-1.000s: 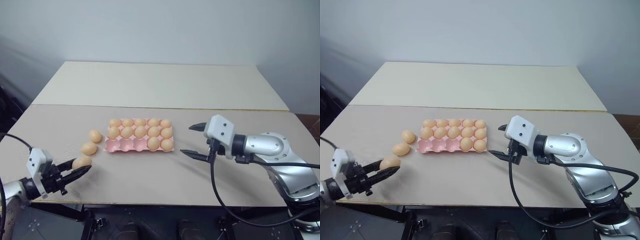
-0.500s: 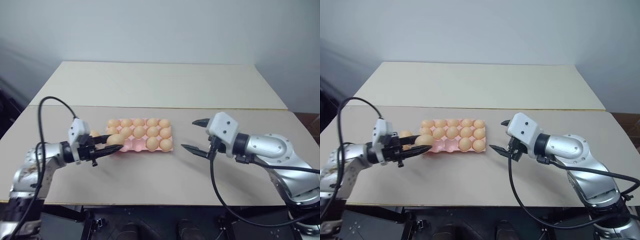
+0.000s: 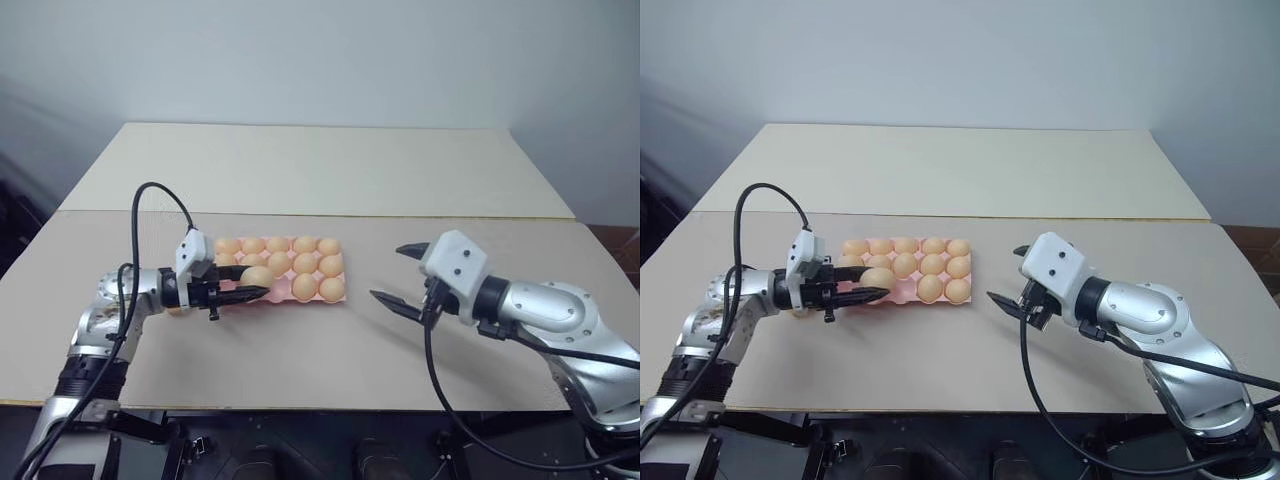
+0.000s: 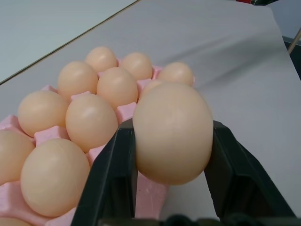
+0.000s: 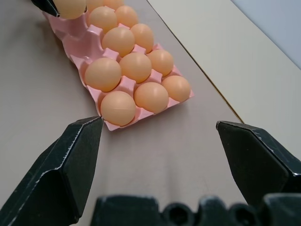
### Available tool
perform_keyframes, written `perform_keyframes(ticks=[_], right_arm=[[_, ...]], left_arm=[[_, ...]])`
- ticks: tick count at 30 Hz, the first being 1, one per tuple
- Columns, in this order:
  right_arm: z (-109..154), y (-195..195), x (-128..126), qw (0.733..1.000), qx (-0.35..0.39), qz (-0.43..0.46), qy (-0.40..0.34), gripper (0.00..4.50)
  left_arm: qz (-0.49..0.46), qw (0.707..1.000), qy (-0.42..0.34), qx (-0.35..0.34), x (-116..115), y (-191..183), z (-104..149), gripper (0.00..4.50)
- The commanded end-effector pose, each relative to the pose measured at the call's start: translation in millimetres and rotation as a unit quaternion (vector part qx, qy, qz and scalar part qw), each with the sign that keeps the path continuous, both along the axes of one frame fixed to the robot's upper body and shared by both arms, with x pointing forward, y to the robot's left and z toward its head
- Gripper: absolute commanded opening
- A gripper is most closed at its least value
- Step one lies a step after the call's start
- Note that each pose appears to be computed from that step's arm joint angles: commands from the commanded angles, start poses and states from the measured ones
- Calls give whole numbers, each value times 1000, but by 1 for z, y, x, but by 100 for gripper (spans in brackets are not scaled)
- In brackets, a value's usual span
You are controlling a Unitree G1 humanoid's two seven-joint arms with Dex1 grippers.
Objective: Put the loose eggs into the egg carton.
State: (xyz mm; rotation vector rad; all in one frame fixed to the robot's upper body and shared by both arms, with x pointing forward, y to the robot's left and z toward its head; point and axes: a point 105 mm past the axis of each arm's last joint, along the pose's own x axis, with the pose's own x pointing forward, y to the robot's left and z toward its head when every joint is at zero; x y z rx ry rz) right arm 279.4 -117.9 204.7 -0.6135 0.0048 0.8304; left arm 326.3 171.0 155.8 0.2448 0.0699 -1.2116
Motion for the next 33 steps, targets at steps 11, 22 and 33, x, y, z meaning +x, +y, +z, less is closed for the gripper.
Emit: perform_keyframes(ticks=[11, 22, 33], right_arm=[[17, -3, -3, 1000, 0, -3, -30, 450], [22, -2, -8, 999, 17, 14, -24, 450], [24, 9, -47, 983, 9, 179, 32, 450]], left_arm=[[30, 997, -64, 6, 17, -4, 7, 447], [57, 995, -87, 3, -19, 45, 41, 447], [231, 967, -55, 90, -75, 143, 33, 447]])
